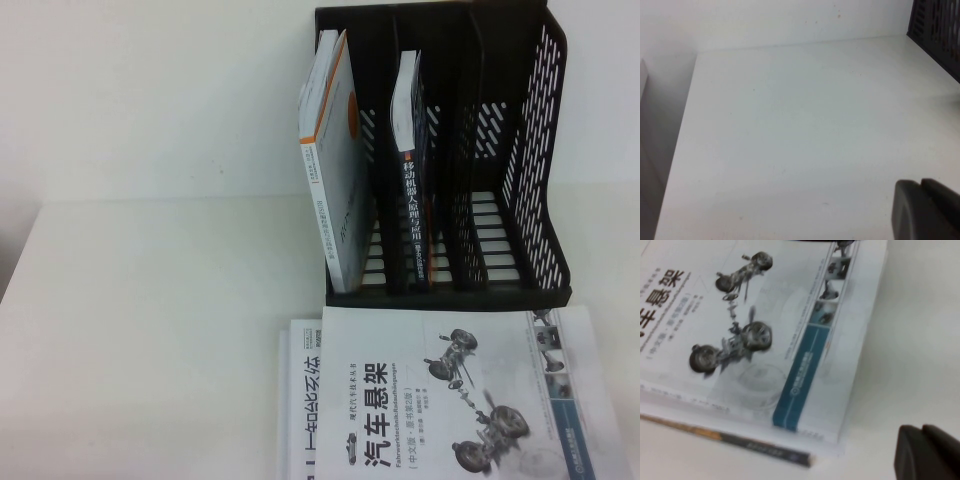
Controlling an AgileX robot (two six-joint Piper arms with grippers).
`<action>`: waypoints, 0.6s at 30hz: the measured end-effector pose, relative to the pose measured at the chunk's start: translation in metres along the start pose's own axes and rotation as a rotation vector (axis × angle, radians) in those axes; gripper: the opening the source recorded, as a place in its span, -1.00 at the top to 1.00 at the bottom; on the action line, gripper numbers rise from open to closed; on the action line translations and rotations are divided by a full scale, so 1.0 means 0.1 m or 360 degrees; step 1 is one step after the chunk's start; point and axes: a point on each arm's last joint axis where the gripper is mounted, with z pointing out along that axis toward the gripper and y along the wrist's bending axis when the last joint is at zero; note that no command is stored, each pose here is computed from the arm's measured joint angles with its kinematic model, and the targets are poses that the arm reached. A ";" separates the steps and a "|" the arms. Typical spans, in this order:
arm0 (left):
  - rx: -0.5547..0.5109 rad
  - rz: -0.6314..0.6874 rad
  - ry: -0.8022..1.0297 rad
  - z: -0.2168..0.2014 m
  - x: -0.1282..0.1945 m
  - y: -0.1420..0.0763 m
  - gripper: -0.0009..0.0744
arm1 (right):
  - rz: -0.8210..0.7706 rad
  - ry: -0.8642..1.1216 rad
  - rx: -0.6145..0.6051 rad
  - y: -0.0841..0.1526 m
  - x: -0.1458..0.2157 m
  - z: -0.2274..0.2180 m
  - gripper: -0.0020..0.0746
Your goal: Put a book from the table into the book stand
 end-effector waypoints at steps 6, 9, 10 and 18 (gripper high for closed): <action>0.0004 0.0004 0.0003 0.00 0.00 0.00 0.98 | -0.0148 -0.0327 0.0192 -0.12 0.01 -0.04 0.96; 0.0006 0.0004 0.0006 0.00 0.00 0.00 0.98 | -0.0104 -0.0567 0.0297 -0.18 0.13 -0.12 0.96; 0.0007 0.0005 0.0006 0.00 0.00 0.00 0.98 | -0.0073 -0.0649 0.0335 -0.20 0.19 -0.13 0.96; 0.0013 0.0006 0.0006 0.00 0.00 0.00 0.98 | 0.0110 -0.0675 0.0553 -0.33 0.64 0.18 0.96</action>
